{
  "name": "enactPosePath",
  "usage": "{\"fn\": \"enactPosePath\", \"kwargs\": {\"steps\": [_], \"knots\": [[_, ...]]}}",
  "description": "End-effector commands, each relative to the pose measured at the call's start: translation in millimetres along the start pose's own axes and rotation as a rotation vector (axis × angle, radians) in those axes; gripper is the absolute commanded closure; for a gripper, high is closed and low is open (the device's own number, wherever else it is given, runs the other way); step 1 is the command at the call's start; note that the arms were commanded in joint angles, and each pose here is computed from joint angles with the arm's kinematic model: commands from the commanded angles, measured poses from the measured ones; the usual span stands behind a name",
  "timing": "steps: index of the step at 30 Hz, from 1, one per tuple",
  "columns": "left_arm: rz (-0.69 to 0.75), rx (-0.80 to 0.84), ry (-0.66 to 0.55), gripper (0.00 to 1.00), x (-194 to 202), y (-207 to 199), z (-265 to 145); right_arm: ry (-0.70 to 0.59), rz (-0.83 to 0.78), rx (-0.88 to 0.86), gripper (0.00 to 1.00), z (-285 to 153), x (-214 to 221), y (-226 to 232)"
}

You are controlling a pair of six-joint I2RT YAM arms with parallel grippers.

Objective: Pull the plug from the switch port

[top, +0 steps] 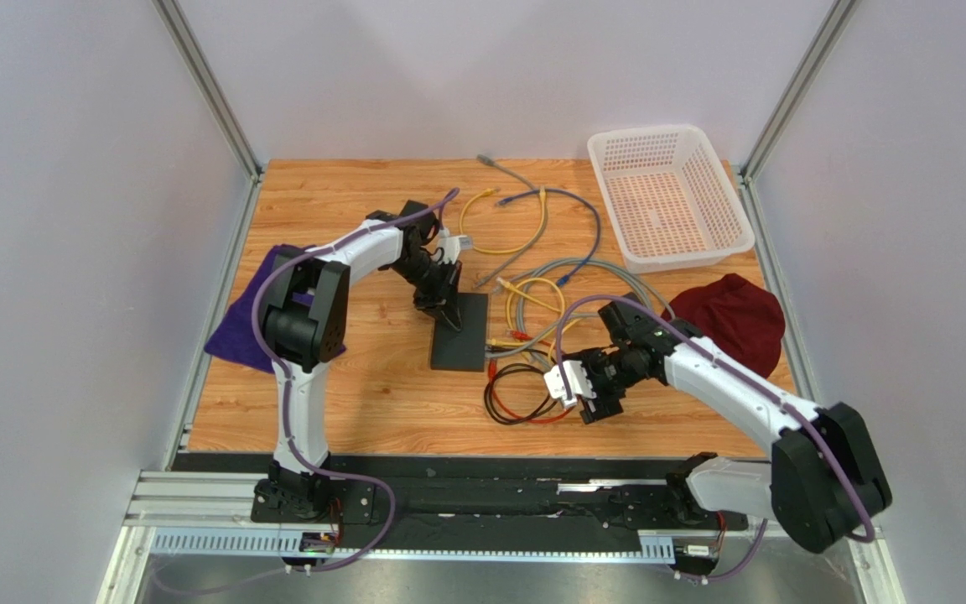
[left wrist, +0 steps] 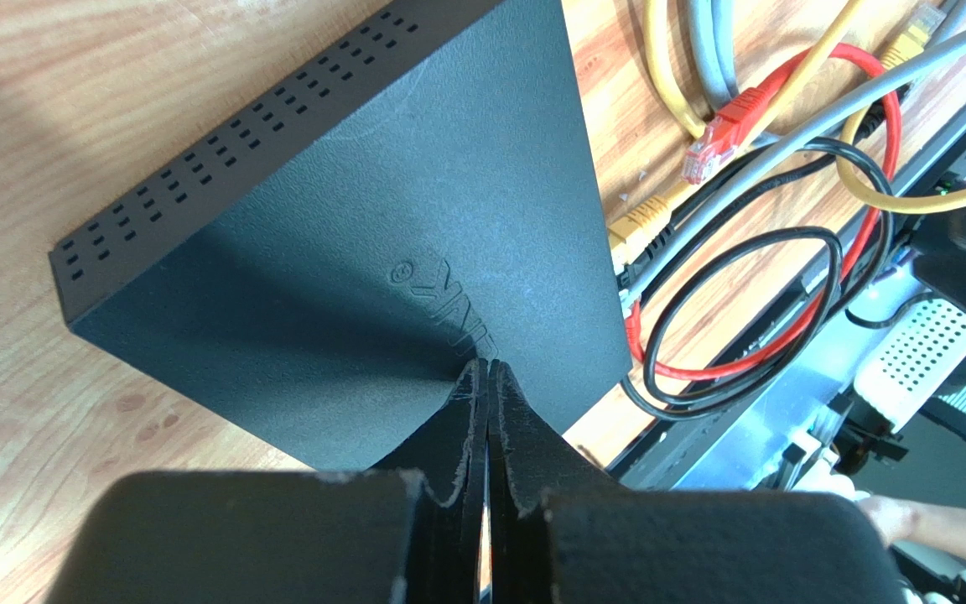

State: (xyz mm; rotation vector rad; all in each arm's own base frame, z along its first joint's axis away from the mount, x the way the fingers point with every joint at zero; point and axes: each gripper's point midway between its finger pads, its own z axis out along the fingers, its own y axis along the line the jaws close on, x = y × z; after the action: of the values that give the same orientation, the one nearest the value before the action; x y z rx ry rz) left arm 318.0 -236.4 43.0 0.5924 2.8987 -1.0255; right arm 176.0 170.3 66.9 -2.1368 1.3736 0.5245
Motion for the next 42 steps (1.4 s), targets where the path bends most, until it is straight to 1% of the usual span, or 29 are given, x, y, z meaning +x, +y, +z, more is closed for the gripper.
{"fn": "enactPosePath", "kwargs": {"steps": [1,3,5,6,7,8,11,12,14,15,18,22,25,29,30,31,32,33,34,35,36,37,38,39,40,41,42], "knots": [[0.065,-0.079,-0.007,0.99,1,10,-6,-0.075,-0.155,-0.019,0.34,14,-13,-25],[0.068,-0.085,-0.002,0.99,1,12,-5,-0.076,-0.169,-0.043,0.36,18,-12,-27],[0.065,-0.105,0.002,1.0,1,15,-6,-0.059,-0.157,-0.106,0.37,23,-4,-19],[0.085,-0.108,0.006,0.99,2,16,-6,-0.053,-0.175,-0.121,0.39,22,-5,-21],[0.086,-0.116,0.007,0.99,3,18,-7,-0.041,-0.143,-0.178,0.39,23,0,-10],[0.088,-0.119,0.009,0.99,4,18,-7,-0.013,-0.141,-0.198,0.41,22,5,-8],[0.089,-0.117,0.009,0.99,6,19,-6,0.062,-0.144,-0.252,0.57,18,20,3],[0.092,-0.119,0.009,1.0,6,19,-7,0.078,-0.134,-0.252,0.71,16,23,3],[0.099,-0.128,0.005,1.0,4,19,-9,0.104,-0.123,-0.254,0.8,7,24,7],[0.102,-0.128,0.005,1.0,4,19,-9,0.108,-0.112,-0.244,0.87,1,25,7],[0.098,-0.124,0.002,1.0,2,18,-9,0.11,-0.125,-0.183,0.93,-25,14,3],[0.092,-0.102,-0.008,1.0,-4,14,-7,0.103,-0.14,-0.074,1.0,-69,-12,-5],[0.084,-0.086,-0.015,1.0,-9,11,-7,0.095,-0.14,0.066,1.0,-106,-35,-28],[0.093,-0.067,-0.026,1.0,-16,6,-8,0.023,-0.079,0.325,1.0,-154,-74,-80],[0.071,-0.062,-0.028,1.0,-16,4,-9,-0.008,0.016,0.39,1.0,-166,-82,-94],[0.07,-0.056,-0.033,1.0,-18,2,-10,-0.043,0.012,0.493,1.0,-180,-92,-120],[0.073,-0.053,-0.038,1.0,-19,0,-12,-0.066,0.065,0.557,1.0,-187,-95,-135],[0.072,-0.053,-0.038,1.0,-19,-1,-13,-0.118,0.198,0.614,1.0,-193,-98,-151],[0.072,-0.052,-0.04,1.0,-19,-2,-13,-0.185,0.203,0.729,1.0,-211,-111,-182],[0.072,-0.049,-0.04,1.0,-19,-3,-14,-0.222,0.245,0.782,1.0,-221,-115,-197],[0.074,-0.049,-0.04,1.0,-19,-3,-14,-0.299,0.35,0.818,1.0,-230,-121,-217],[0.073,-0.05,-0.038,1.0,-18,-3,-14,-0.366,0.348,0.882,1.0,-245,-133,-238],[0.075,-0.05,-0.038,1.0,-18,-3,-14,-0.405,0.381,0.919,1.0,-255,-137,-252],[0.076,-0.052,-0.036,1.0,-17,-3,-15,-0.439,0.451,0.927,1.0,-252,-132,-271],[0.076,-0.055,-0.033,1.0,-16,-2,-14,-0.528,0.487,0.972,1.0,-270,-146,-289],[0.075,-0.053,-0.029,0.99,-15,-2,-14,-0.553,0.515,0.99,1.0,-272,-145,-301],[0.078,-0.056,-0.029,0.99,-15,-1,-15,-0.559,0.556,0.982,1.0,-259,-134,-320]]}}
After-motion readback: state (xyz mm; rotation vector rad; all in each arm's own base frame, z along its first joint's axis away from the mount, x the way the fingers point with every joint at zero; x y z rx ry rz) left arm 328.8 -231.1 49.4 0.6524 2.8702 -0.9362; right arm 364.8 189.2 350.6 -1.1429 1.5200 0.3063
